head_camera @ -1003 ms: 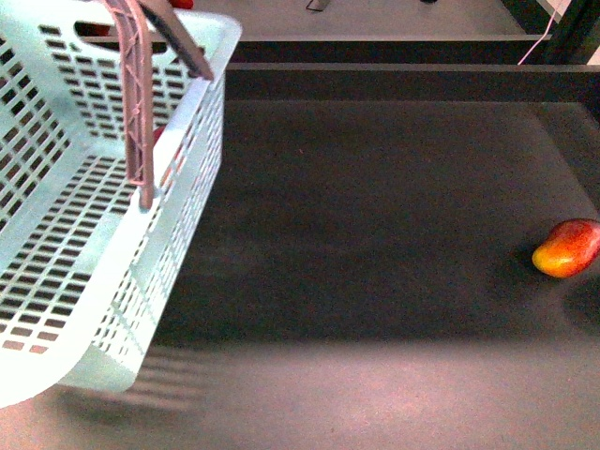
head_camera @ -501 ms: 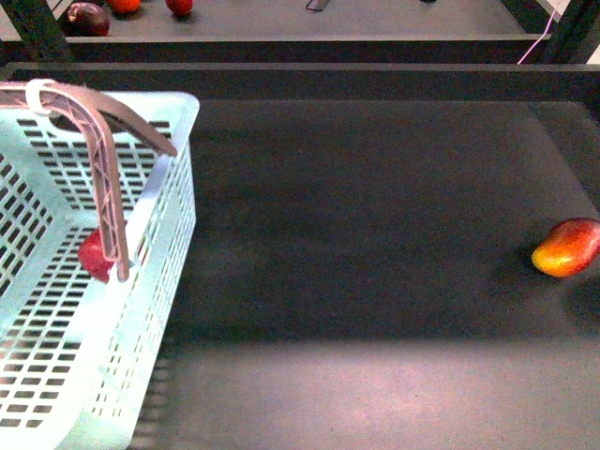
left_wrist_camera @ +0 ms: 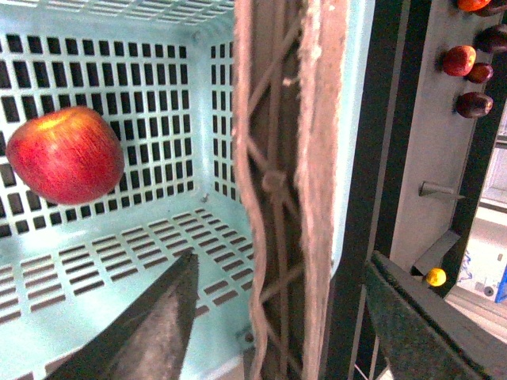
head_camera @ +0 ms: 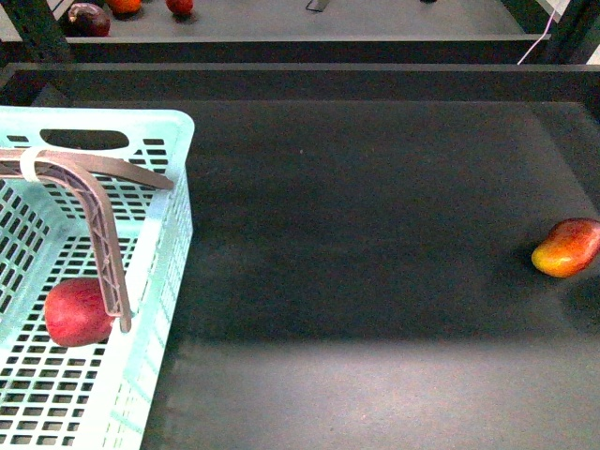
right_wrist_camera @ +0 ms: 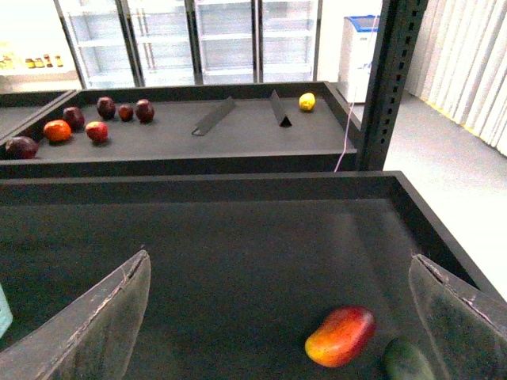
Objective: Pick apple with right arm and hold basket with left
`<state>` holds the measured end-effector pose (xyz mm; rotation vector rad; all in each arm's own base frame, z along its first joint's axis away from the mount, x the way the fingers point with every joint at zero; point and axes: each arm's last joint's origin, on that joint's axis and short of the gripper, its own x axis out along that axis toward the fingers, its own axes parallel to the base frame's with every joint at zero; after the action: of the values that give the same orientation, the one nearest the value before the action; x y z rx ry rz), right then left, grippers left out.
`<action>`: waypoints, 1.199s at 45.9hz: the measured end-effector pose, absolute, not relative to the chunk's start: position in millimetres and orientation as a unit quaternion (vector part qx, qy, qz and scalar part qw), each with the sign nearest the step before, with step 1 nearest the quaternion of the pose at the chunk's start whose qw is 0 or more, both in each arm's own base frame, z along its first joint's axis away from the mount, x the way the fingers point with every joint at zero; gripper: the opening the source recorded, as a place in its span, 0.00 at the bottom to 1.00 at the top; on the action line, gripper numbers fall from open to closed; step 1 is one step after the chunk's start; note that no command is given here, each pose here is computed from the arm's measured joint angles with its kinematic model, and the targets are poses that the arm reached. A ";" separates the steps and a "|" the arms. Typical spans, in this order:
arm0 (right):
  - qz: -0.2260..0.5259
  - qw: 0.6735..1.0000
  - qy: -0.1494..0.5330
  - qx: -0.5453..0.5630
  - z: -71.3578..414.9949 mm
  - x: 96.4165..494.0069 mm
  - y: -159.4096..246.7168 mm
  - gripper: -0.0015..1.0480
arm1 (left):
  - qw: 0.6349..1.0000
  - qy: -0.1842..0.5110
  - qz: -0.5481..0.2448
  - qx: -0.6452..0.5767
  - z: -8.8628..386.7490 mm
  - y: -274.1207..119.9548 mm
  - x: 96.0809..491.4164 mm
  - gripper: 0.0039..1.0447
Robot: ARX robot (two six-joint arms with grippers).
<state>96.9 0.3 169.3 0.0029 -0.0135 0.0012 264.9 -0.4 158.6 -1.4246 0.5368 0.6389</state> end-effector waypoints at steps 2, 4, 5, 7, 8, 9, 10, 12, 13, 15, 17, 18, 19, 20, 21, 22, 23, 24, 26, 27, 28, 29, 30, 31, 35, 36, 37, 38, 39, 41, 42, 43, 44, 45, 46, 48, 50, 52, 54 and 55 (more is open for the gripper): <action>0.001 1.000 -0.007 0.001 169.3 96.9 0.3 0.91 | 0.673 0.240 0.288 -0.638 162.6 -2.9 261.0 0.73; 0.001 1.000 -0.007 0.001 169.3 96.9 0.3 0.91 | 0.667 0.244 0.290 -0.641 167.0 -6.1 256.9 0.79; 0.001 1.000 -0.007 0.001 169.3 96.9 0.3 0.91 | 0.666 0.245 0.293 -0.641 169.4 -7.5 254.5 0.83; 0.001 1.000 -0.007 0.001 169.3 96.9 0.3 0.91 | 0.664 0.244 0.292 -0.643 175.6 -10.3 249.7 0.90; 0.001 1.000 -0.007 0.001 169.3 96.9 0.3 0.91 | 0.664 0.242 0.293 -0.644 179.4 -11.3 247.3 0.93; 0.001 1.000 -0.007 0.001 169.3 96.9 0.3 0.91 | 0.666 0.241 0.295 -0.642 183.6 -12.4 245.0 0.95; 0.001 1.000 -0.007 0.001 169.3 96.9 0.3 0.91 | 0.667 0.238 0.298 -0.640 188.0 -13.6 242.6 0.95; 0.001 1.000 -0.007 0.001 169.3 96.9 0.3 0.91 | 0.668 0.232 0.305 -0.638 199.6 -16.0 236.8 0.93; 0.001 1.000 -0.007 0.001 169.3 96.9 0.3 0.91 | 0.670 0.228 0.310 -0.635 204.3 -16.9 234.5 0.93; 0.001 1.000 -0.007 0.001 169.3 96.9 0.3 0.91 | 0.678 0.220 0.316 -0.627 213.4 -19.2 230.4 0.94; 0.001 1.000 -0.007 0.001 169.3 96.9 0.3 0.91 | 0.682 0.218 0.312 -0.624 221.1 -22.0 227.3 0.94; 0.001 1.000 -0.007 0.001 169.3 96.9 0.3 0.91 | 0.684 0.217 0.309 -0.625 224.2 -23.2 226.4 0.94; 0.001 1.000 -0.007 0.001 169.3 96.9 0.3 0.91 | 0.685 0.215 0.303 -0.626 227.7 -24.5 225.5 0.94; 0.001 1.000 -0.007 0.001 169.3 96.9 0.3 0.91 | 0.686 0.215 0.300 -0.627 229.2 -25.3 225.2 0.94; 0.001 1.000 -0.007 0.001 169.3 96.9 0.3 0.91 | 0.687 0.215 0.299 -0.627 229.9 -25.7 225.2 0.94; 0.001 1.000 -0.007 0.001 169.3 96.9 0.3 0.91 | 0.687 0.215 0.298 -0.627 230.2 -25.8 225.1 0.94; 0.001 1.000 -0.007 0.001 169.3 96.9 0.3 0.91 | 0.687 0.214 0.298 -0.627 230.2 -25.8 225.1 0.94; 0.001 1.000 -0.007 0.001 169.3 96.9 0.3 0.91 | 0.687 0.215 0.299 -0.627 230.1 -25.8 225.1 0.94; 0.001 1.000 -0.007 0.001 169.3 96.9 0.3 0.91 | 0.687 0.215 0.298 -0.627 229.7 -25.8 225.2 0.94; 0.001 1.000 -0.007 0.001 169.3 96.9 0.3 0.91 | 0.718 0.214 0.256 -0.611 227.1 -25.4 226.5 0.90; 0.001 1.000 -0.007 0.001 169.3 96.9 0.3 0.91 | 0.758 0.203 0.192 -0.590 222.5 -25.1 226.3 0.85; 0.001 1.000 -0.007 0.001 169.3 96.9 0.3 0.91 | 0.798 0.182 0.138 -0.558 216.5 -24.5 223.6 0.80; 0.000 1.000 -0.007 0.001 169.3 96.9 0.2 0.91 | 0.835 0.163 0.106 -0.515 212.8 -23.5 221.0 0.76; 0.001 1.000 -0.007 0.001 169.3 96.9 0.3 0.91 | 0.859 0.138 0.079 -0.486 209.4 -22.8 217.7 0.73; 0.001 1.000 -0.007 0.001 169.3 96.9 0.3 0.91 | 0.954 0.043 0.010 -0.297 206.9 -18.4 203.3 0.58; 0.001 1.000 -0.007 0.001 169.3 96.9 0.3 0.91 | 0.969 0.026 0.004 -0.247 208.0 -17.4 200.5 0.54; 0.001 1.000 -0.007 0.001 169.3 96.9 0.3 0.91 | 0.976 0.013 0.001 -0.219 209.1 -16.4 198.0 0.51; 0.001 1.000 -0.007 0.001 169.3 96.9 0.3 0.91 | 0.983 0.005 0.000 -0.183 209.8 -15.5 195.5 0.47; 0.001 1.000 -0.007 0.001 169.3 96.9 0.3 0.91 | 0.989 -0.001 -0.001 -0.147 210.0 -14.7 193.2 0.44; 0.001 1.000 -0.007 0.001 169.3 96.9 0.3 0.91 | 0.995 -0.004 -0.002 -0.098 206.8 -13.2 187.4 0.35; 0.001 1.000 -0.007 0.001 169.3 96.9 0.3 0.91 | 0.997 -0.003 -0.002 -0.082 204.9 -12.6 185.2 0.32; 0.001 1.000 -0.007 0.001 169.3 96.9 0.3 0.91 | 0.998 -0.001 -0.003 -0.066 202.3 -11.9 183.0 0.28; 0.001 1.000 -0.007 0.001 169.3 96.9 0.3 0.91 | 0.998 0.001 -0.008 -0.056 200.1 -10.2 180.9 0.25; 0.001 1.000 -0.007 0.001 169.3 96.9 0.3 0.91 | 0.999 0.003 -0.014 -0.045 197.1 -7.0 177.9 0.20; 0.001 1.000 -0.007 0.001 169.3 96.9 0.3 0.91 | 0.999 0.005 -0.010 -0.034 194.5 -4.4 175.3 0.15; 0.001 1.000 -0.007 0.001 169.3 96.9 0.3 0.91 | 1.000 0.004 0.000 -0.023 191.7 -0.9 170.4 0.04; 0.001 1.000 -0.007 0.001 169.3 96.9 0.3 0.91 | 1.000 0.002 0.000 -0.016 189.7 -0.6 165.4 0.03; 0.001 1.000 -0.007 0.001 169.3 96.9 0.3 0.91 | 1.000 0.002 -0.002 -0.012 187.3 -0.7 160.8 0.03; 0.001 1.000 -0.007 0.001 169.3 96.9 0.3 0.91 | 1.000 0.003 -0.002 -0.011 185.5 -0.7 157.9 0.03; 0.001 1.000 -0.007 0.001 169.3 96.9 0.3 0.91 | 1.000 0.003 -0.002 -0.010 184.7 -0.7 156.5 0.03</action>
<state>96.9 0.3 169.3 0.0029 -0.0135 0.0012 156.5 -0.7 184.7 -0.0204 0.0067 -0.0041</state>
